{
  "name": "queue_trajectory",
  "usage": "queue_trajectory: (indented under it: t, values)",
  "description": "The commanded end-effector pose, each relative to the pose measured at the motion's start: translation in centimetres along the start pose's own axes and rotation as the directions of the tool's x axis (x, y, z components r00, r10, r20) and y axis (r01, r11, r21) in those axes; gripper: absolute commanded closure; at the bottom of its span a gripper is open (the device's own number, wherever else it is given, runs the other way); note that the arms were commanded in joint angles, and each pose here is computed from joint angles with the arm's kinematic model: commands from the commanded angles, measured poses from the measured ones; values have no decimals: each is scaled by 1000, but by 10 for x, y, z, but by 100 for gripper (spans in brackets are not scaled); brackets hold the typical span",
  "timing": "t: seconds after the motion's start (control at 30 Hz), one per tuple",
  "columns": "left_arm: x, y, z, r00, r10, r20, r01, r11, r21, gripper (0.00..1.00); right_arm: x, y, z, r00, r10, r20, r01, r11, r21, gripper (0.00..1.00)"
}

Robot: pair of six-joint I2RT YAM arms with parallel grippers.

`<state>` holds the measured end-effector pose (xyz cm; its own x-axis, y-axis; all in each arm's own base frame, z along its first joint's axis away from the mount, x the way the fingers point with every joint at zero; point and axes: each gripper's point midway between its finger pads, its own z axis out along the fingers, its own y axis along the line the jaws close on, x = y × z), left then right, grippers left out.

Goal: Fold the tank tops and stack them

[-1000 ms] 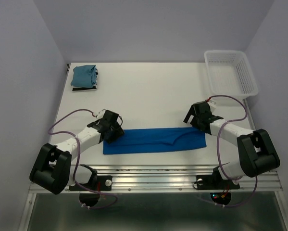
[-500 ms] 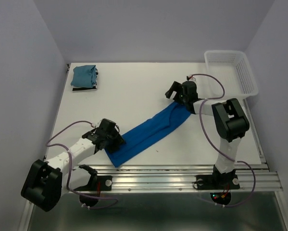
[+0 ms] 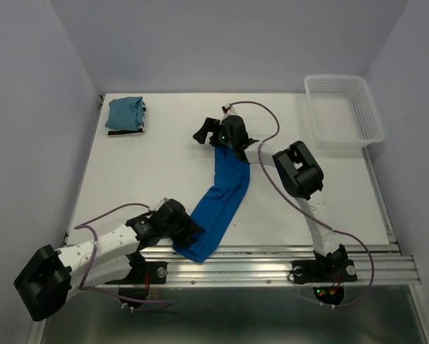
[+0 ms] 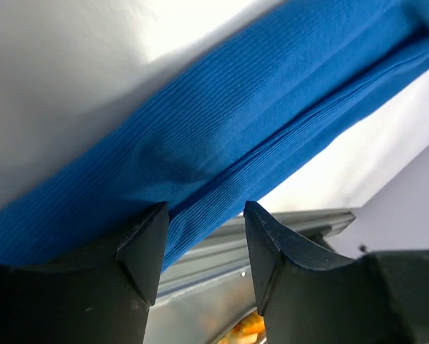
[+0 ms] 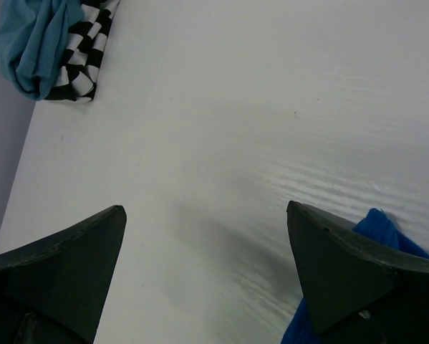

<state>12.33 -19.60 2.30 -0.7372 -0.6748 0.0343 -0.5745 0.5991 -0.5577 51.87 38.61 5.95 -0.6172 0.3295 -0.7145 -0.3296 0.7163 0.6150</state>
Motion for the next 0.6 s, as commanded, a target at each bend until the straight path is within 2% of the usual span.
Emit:
queue_trajectory:
  t: [0.0,0.13,0.17,0.2,0.27,0.37,0.4,0.47,0.53,0.57]
  values:
    - [26,5,7,997,-70,-26,69,997,-46,42,36,-45,10,993,10,-119,9,988,156,0]
    - [44,-14,9,998,46,-43,-49,997,-59,42,0,-21,8,990,-96,-108,109,986,126,0]
    - [52,-14,6,995,92,-47,-96,992,-80,42,-30,0,4,990,-129,-60,135,985,104,0]
    - [54,-36,1,992,122,-17,-123,991,-52,42,-37,-1,-3,982,-168,-83,178,974,140,0]
    - [60,-47,-7,972,234,-5,-234,967,-98,42,-72,19,-20,973,-223,-65,231,960,160,0]
    - [53,-52,-16,936,347,53,-333,925,-180,41,-95,27,-46,965,-257,-49,262,941,213,0]
    - [56,-68,-24,923,376,88,-359,920,-158,37,-98,19,-66,967,-247,-55,253,925,282,0]
    - [54,-72,-32,912,393,115,-373,913,-164,32,-93,6,-88,971,-231,-67,239,904,355,0]
    - [49,-77,-40,912,384,144,-367,921,-130,21,-76,-7,-116,972,-213,-96,233,890,392,0]
    - [47,-76,-42,912,381,153,-366,923,-118,4,-67,-10,-124,973,-199,-114,228,891,392,0]
